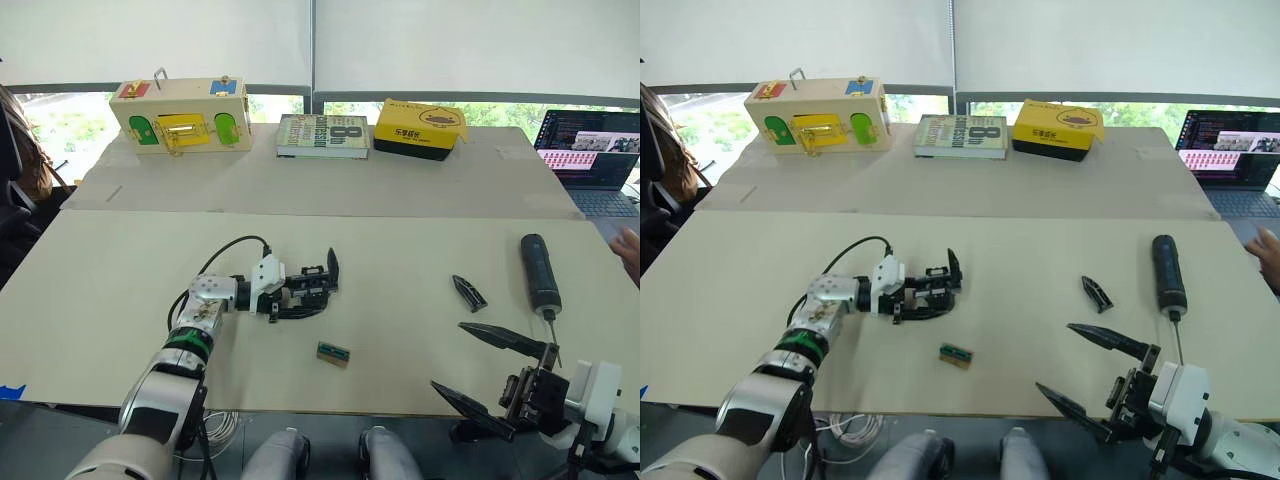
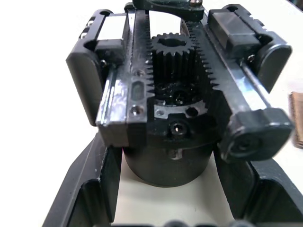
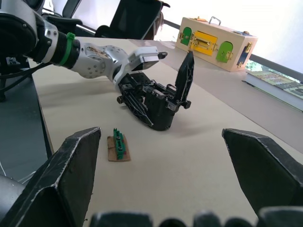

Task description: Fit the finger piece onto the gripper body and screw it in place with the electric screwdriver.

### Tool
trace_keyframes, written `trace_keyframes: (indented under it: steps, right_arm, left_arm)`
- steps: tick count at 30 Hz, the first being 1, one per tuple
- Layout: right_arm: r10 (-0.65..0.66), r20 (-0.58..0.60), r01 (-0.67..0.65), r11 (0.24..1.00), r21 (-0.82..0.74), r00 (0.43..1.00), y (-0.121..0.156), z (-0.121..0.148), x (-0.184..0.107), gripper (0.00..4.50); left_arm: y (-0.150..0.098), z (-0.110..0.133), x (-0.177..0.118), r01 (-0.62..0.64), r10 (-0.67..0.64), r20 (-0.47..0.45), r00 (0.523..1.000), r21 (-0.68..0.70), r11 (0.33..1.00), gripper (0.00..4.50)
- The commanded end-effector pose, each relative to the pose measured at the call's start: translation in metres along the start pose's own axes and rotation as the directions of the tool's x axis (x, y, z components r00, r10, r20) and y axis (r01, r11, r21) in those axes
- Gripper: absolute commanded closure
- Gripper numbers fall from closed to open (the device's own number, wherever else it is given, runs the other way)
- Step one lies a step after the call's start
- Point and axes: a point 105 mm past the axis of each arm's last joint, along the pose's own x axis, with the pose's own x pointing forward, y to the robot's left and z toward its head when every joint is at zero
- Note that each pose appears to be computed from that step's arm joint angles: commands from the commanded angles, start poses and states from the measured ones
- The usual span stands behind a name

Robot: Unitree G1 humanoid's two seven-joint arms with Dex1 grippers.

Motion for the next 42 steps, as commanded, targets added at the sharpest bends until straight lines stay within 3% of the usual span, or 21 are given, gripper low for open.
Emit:
trace_keyframes:
  steps: [1,5,8,18,24,25,28,29,35,42]
  right_arm:
    - [0.020,0.039,-0.018,0.999,-0.043,0.999,0.004,0.011,0.001,0.00]
    - [0.030,0.040,-0.028,0.999,-0.041,0.999,0.004,0.010,0.002,0.00]
    - [0.029,0.041,-0.028,0.999,-0.043,0.999,0.001,0.010,0.003,0.00]
    - [0.047,0.050,-0.045,0.998,-0.039,0.998,0.003,0.010,0.006,0.00]
    - [0.049,0.051,-0.047,0.998,-0.040,0.997,0.001,0.011,0.007,0.00]
    - [0.049,0.051,-0.047,0.998,-0.040,0.997,0.001,0.011,0.007,0.00]
    - [0.049,0.051,-0.047,0.998,-0.040,0.997,0.001,0.011,0.007,0.00]
    - [0.048,0.052,-0.046,0.998,-0.040,0.997,0.001,0.011,0.007,0.00]
    - [0.045,0.056,-0.043,0.998,-0.038,0.997,0.001,0.011,0.008,0.00]
    - [0.047,0.052,-0.045,0.998,-0.034,0.998,0.001,0.011,0.007,0.00]
  left_arm:
    - [-0.003,0.018,-0.005,-0.090,0.090,0.064,0.994,-0.015,0.996,2.21]
    - [-0.013,0.022,-0.003,-0.230,0.231,0.041,0.972,-0.024,0.973,2.21]
    - [-0.015,0.031,0.006,-0.370,0.372,0.049,0.927,-0.040,0.928,2.21]
    - [-0.025,0.020,0.023,-0.531,0.532,-0.003,0.847,-0.047,0.846,2.21]
    - [-0.027,0.016,0.025,-0.531,0.531,-0.023,0.847,-0.063,0.845,2.21]
    - [-0.028,0.015,0.025,-0.525,0.524,-0.028,0.851,-0.072,0.848,1.19]
    - [-0.031,0.014,0.023,-0.504,0.503,-0.038,0.864,-0.092,0.859,0.19]
    - [-0.031,0.012,0.020,-0.494,0.492,-0.043,0.869,-0.098,0.864,0.06]
    - [-0.026,0.009,-0.002,-0.411,0.407,-0.059,0.912,-0.088,0.907,0.06]
    - [-0.006,0.009,-0.025,-0.248,0.245,-0.155,0.957,0.006,0.969,0.06]
